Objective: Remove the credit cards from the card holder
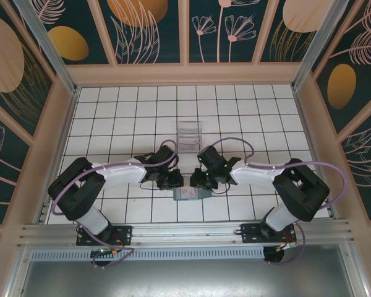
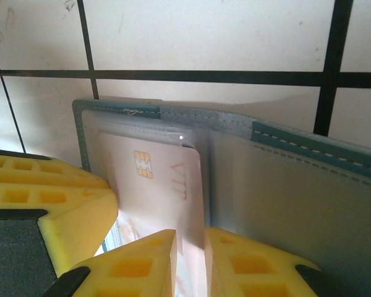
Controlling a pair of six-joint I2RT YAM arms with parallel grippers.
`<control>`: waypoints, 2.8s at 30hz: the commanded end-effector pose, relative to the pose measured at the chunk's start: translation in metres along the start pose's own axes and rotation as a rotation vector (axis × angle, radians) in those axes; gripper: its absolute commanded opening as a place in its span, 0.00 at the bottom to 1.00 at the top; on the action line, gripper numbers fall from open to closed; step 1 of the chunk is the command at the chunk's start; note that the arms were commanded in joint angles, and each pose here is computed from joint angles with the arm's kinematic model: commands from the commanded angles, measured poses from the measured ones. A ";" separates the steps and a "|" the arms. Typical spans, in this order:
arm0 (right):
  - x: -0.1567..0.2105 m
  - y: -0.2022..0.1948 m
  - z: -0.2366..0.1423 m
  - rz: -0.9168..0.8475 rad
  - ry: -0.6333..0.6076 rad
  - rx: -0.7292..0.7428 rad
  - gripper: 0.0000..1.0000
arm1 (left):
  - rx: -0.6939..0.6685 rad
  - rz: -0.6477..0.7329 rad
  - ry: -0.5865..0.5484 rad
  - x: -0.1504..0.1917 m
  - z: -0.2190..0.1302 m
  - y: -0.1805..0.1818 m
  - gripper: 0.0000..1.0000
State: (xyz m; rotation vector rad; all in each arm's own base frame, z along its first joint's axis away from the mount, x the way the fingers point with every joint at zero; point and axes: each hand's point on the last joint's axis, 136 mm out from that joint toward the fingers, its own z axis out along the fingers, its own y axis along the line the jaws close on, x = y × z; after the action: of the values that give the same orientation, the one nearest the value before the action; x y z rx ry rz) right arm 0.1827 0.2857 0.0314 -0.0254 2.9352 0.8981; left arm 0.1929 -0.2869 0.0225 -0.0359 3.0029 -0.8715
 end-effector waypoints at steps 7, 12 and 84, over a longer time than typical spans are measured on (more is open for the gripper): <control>0.000 -0.017 0.004 -0.001 -0.010 0.037 0.19 | -0.066 -0.003 0.028 0.008 0.007 0.017 0.16; 0.002 -0.007 0.005 -0.017 -0.006 -0.039 0.18 | -0.067 -0.004 0.028 0.008 0.007 0.017 0.16; 0.008 0.008 0.010 -0.034 0.021 -0.234 0.16 | -0.094 0.009 0.030 0.006 0.007 0.019 0.18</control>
State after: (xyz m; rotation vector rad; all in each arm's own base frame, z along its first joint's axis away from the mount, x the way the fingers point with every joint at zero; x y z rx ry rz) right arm 0.1753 0.2867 0.0241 -0.0542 2.8454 1.1885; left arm 0.1934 -0.2870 0.0229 -0.0159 3.0126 -0.8408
